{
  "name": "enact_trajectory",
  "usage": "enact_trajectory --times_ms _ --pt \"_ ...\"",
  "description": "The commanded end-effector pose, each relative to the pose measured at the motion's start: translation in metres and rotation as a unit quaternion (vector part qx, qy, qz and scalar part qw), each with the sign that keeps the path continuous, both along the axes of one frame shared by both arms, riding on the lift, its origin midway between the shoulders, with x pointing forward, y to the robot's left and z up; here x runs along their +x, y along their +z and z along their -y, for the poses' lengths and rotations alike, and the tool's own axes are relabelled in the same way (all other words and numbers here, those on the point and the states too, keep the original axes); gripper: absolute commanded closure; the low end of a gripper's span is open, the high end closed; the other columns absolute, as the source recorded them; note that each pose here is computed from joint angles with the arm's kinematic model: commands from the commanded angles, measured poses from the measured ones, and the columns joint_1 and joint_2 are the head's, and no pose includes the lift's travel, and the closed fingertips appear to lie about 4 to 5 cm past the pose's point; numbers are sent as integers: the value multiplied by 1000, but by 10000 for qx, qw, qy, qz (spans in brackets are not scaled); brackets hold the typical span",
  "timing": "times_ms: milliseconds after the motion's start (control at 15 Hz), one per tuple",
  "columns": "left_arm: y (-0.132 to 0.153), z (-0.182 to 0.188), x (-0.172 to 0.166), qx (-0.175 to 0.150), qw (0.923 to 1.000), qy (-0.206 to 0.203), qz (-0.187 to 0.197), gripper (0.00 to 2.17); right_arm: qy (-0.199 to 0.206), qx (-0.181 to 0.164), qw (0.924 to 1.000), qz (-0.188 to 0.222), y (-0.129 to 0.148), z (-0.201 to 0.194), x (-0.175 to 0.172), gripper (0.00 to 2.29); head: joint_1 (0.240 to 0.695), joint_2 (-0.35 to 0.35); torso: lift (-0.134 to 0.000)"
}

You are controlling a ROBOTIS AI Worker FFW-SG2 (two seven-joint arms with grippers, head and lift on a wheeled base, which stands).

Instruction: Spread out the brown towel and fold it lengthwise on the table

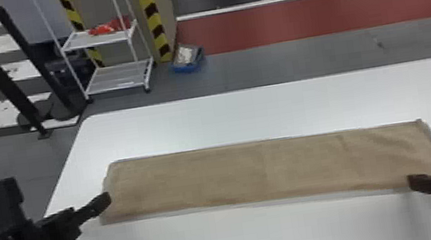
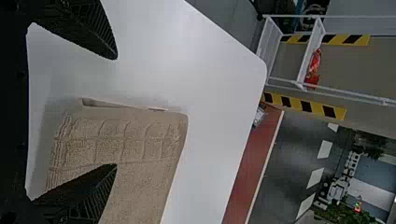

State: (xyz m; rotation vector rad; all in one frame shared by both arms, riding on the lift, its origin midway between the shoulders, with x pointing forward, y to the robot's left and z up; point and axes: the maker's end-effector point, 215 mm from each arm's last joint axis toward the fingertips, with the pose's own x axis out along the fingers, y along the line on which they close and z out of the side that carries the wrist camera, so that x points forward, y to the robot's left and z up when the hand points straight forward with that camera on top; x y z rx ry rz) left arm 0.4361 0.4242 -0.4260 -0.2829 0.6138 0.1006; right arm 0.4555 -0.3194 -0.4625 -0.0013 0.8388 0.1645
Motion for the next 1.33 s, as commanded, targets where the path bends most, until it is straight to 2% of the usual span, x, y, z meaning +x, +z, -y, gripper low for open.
enact_trajectory --times_ms 0,67,133,267,400,533,667,733,800,867,933,1000,1200,1267 --pt "-1 1 0 -12 10000 -4 -6 60 -5 -24 10000 75 2 4 3 188 695 132 -125" --pt "-1 1 0 -13 10000 0 -1 60 -31 1 9999 169 8 7 5 184 695 130 -125" --pt "2 2 1 -15 10000 -18 36 56 -86 173 9992 363 23 7 8 184 695 128 -125" --pt "14 2 4 31 9998 -49 208 56 -166 477 9949 869 63 3 12 178 695 120 -125" --pt "32 -5 14 179 9975 7 681 49 -167 639 9900 1250 86 -1 8 171 695 121 -125" --pt "55 -8 21 283 9898 -34 1397 49 -82 402 9834 1768 102 6 6 171 695 128 -125" --pt "84 -2 25 521 9726 -102 2264 53 -108 149 9684 2487 122 15 5 171 695 120 -125" --pt "101 2 25 713 9582 -60 2770 53 -119 41 9611 2760 130 18 3 171 695 115 -125" --pt "126 6 19 999 9335 91 3442 53 -113 -14 9559 2935 133 19 0 171 695 108 -125" --pt "141 22 11 1281 9119 71 3899 53 -119 -8 9525 3042 133 18 -3 174 695 106 -125" --pt "145 45 3 1563 8970 -8 4136 49 -134 -77 9492 3143 133 17 -6 174 695 104 -125" --pt "138 65 -2 1592 8966 -108 4131 49 -87 -167 9429 3325 137 14 -10 174 695 98 -125" --pt "114 77 -2 1483 9124 -213 3809 49 -57 -349 9310 3632 139 -13 -15 178 695 48 -125" --pt "110 74 0 1500 9174 -235 3679 49 -18 -409 9234 3815 143 -33 -17 178 695 33 -125"
